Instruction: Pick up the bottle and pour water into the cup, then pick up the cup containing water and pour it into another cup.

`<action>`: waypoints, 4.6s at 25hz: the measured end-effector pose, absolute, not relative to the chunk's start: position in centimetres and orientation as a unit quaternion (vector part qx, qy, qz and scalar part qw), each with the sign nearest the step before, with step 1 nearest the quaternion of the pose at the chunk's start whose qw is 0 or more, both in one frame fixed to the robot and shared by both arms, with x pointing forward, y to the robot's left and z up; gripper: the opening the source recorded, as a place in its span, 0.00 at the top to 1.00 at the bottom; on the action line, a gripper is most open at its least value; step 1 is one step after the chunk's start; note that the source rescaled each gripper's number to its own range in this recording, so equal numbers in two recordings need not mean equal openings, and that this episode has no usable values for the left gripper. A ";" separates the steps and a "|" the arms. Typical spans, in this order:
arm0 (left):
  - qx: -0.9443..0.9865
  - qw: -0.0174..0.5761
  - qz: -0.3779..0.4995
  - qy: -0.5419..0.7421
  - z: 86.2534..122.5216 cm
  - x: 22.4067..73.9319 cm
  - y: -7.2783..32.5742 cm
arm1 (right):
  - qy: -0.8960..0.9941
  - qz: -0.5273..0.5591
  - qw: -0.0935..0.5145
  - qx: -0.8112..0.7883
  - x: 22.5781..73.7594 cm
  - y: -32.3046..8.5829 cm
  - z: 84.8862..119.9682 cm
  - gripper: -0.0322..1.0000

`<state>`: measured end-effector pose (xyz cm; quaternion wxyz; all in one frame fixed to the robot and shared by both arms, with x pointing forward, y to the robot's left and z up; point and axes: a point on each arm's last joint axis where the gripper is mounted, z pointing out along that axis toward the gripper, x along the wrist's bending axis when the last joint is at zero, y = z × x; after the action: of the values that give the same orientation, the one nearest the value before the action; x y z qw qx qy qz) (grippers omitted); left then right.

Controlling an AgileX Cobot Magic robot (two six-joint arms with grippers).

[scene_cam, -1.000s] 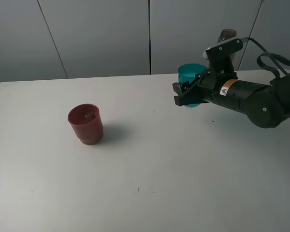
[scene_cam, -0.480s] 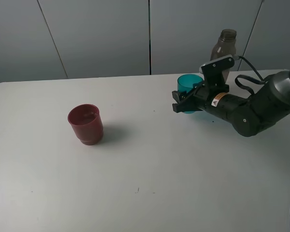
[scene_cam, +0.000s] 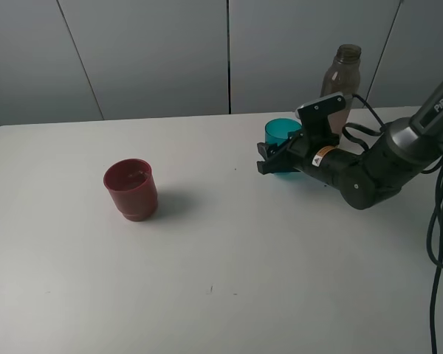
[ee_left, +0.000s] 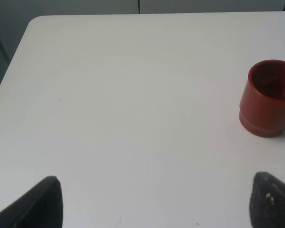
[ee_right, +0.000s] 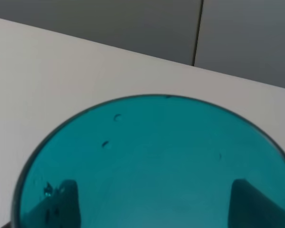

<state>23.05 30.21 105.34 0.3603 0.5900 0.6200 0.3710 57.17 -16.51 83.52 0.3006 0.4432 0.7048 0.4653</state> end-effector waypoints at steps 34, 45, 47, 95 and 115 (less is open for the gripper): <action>0.591 0.360 0.371 0.620 105.3 23.0 30.2 | 0.771 0.343 0.229 0.484 50.4 -19.3 89.8 0.00; 0.591 0.360 0.371 0.620 105.3 23.0 30.2 | 0.768 0.311 0.254 0.499 42.2 -23.2 102.7 0.00; 0.591 0.360 0.371 0.620 105.3 23.0 30.2 | 0.768 0.295 0.252 0.509 39.8 -24.3 104.9 0.00; 0.590 0.359 0.372 0.620 105.3 23.0 30.2 | 0.618 0.377 0.346 0.597 23.1 -30.0 105.3 0.00; 0.589 0.360 0.371 0.621 105.3 23.0 30.2 | 0.618 0.377 0.346 0.596 23.1 -30.0 105.3 0.00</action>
<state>23.05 30.22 105.34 0.3600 0.5892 0.6208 0.3712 23.06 -29.97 105.31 0.3465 0.5965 0.6181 0.3770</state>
